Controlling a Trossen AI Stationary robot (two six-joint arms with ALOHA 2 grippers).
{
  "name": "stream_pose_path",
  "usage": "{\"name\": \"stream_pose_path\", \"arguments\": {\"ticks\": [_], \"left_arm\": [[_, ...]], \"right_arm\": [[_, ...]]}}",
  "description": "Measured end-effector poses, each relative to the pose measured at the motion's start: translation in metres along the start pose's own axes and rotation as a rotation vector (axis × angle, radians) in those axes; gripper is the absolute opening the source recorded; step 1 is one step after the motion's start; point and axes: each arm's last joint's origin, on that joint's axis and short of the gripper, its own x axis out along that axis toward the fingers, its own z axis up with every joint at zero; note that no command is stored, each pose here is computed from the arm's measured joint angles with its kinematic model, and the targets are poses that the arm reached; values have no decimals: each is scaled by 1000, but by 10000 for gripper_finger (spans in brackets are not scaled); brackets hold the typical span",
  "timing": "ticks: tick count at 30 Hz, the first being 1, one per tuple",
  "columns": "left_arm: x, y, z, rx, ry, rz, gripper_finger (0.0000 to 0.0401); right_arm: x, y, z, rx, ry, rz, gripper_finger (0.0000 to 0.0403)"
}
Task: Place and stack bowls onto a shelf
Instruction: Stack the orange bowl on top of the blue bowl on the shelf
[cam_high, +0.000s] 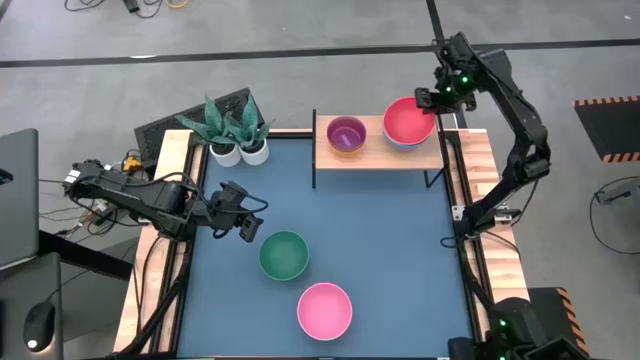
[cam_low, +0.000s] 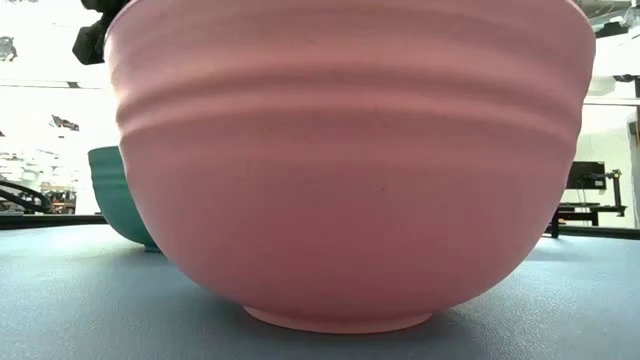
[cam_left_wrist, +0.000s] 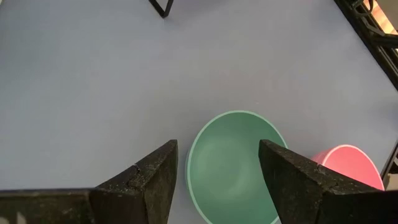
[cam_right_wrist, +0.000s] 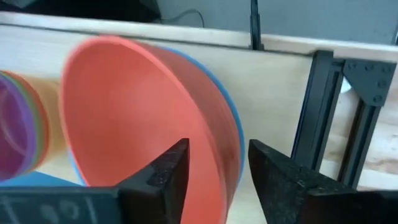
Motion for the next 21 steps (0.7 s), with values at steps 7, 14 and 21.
{"name": "stream_pose_path", "arguments": {"ticks": [7, 14, 21], "left_arm": [[0, 0, 0, -1, 0, 0, 209], [0, 0, 0, -2, -16, 8, 209], [0, 0, 1, -3, -25, 13, 209]], "right_arm": [[-35, 8, 4, -27, -141, 8, 180], [-54, 15, 2, -46, -206, 23, 100], [-39, 20, 9, -84, -151, 3, 17]]}}
